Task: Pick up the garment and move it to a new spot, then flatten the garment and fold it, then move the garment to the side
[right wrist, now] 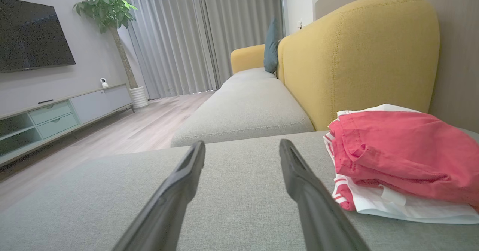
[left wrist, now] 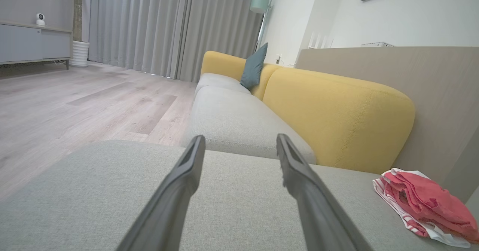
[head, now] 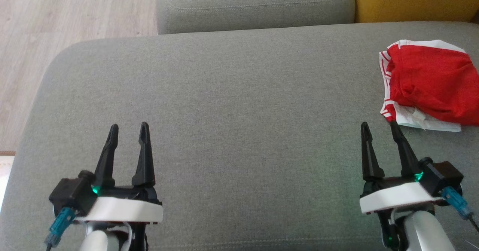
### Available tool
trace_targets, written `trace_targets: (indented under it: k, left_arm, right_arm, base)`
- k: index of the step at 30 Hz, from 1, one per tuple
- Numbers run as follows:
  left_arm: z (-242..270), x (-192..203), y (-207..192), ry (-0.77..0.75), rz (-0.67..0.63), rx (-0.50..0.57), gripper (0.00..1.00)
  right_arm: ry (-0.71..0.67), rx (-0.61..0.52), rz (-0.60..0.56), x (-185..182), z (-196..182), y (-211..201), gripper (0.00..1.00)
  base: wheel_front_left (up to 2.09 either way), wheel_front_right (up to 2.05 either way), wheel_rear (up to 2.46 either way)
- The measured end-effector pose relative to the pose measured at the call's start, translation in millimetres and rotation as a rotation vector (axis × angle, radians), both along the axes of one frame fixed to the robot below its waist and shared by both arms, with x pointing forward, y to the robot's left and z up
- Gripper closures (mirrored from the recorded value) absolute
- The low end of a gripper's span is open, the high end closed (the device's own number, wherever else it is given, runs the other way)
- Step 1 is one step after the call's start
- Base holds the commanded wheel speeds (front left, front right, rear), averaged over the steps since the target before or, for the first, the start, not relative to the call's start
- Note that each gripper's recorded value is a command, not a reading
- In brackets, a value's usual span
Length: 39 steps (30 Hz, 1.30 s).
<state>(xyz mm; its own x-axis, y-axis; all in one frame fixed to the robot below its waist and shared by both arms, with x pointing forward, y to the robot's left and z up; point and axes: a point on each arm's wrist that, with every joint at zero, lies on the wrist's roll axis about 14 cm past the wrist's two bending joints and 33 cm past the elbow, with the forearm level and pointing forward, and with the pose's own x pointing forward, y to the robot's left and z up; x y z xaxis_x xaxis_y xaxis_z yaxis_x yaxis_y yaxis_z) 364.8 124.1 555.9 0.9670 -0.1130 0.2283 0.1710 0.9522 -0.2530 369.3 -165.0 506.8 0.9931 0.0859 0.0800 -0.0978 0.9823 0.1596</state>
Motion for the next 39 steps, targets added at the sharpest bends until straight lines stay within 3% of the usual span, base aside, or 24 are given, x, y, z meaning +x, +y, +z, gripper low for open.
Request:
trace_targets:
  k: [6,7,14,39]
  left_arm:
    - [0.4,-0.3,1.0,0.002,0.001,-0.017,0.00]
    - [0.9,-0.4,1.5,0.000,0.003,-0.018,1.00]
    - [-40.4,-11.8,1.9,0.136,0.004,-0.030,1.00]
    - [-60.0,-9.3,14.5,0.254,0.016,-0.283,1.00]
  right_arm:
    - [-0.002,0.009,0.002,-0.1,0.6,0.9,0.00]
    - [-0.002,0.008,0.003,-0.1,0.8,1.3,1.00]
    - [0.130,0.036,-0.009,-18.9,-40.7,-0.8,1.00]
    - [0.173,0.317,-0.068,-14.6,-42.8,-11.2,1.00]
  base:
    - [0.00,0.00,0.00]
    - [0.00,0.00,0.00]
    - [0.00,0.00,0.00]
    - [0.00,0.00,0.00]
